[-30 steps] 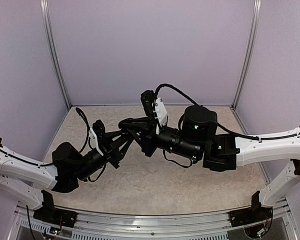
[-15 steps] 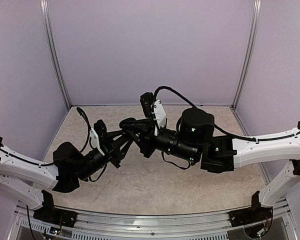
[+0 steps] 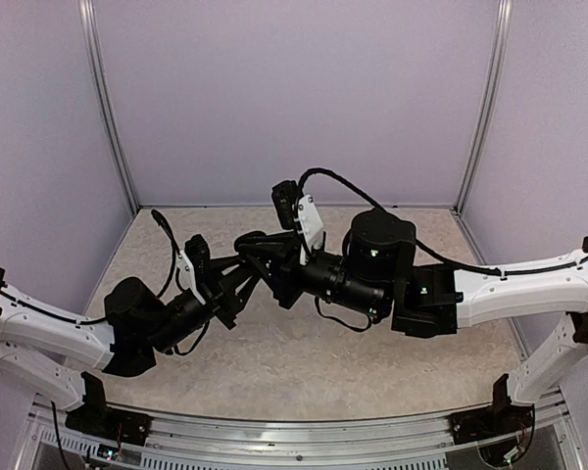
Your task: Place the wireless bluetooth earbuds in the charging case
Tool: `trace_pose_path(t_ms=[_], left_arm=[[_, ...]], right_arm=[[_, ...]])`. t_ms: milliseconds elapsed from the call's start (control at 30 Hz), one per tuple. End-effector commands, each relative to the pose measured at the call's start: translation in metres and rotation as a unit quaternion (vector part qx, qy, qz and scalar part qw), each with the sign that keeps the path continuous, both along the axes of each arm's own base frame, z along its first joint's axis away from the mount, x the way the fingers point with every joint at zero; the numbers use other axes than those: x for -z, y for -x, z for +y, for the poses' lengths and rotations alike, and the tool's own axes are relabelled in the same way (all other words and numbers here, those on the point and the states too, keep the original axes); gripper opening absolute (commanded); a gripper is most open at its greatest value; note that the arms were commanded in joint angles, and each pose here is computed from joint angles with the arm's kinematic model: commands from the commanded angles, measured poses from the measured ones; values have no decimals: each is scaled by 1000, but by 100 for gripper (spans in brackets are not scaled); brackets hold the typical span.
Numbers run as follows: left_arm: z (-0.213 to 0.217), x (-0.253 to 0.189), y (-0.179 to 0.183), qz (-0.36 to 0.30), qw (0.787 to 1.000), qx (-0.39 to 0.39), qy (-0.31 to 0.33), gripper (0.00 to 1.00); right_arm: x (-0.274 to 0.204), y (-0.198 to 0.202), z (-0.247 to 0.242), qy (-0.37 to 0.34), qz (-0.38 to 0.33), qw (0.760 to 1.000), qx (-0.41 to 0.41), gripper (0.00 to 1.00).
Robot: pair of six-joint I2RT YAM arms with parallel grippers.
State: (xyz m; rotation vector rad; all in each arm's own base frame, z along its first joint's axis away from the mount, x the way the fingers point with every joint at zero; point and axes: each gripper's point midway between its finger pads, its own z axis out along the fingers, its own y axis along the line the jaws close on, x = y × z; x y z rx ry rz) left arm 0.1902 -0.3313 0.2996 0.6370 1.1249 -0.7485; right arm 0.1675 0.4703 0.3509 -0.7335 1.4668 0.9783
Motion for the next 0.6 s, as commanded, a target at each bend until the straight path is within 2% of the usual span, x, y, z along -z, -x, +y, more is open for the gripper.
trace_pose_path(t_ms=[0,167,567], left_arm=[[-10,-29,29,-51,996,71,21,0],[-14,-30,37,-62,994,93,19,0],[-11,-30,37,-58,994,92,23,0]], right_arm=[[27,-5,4,44,25,999,17,16],[28,-9,1,46,38,998,26,18],[26,-8,-1,46,32,998,24,24]])
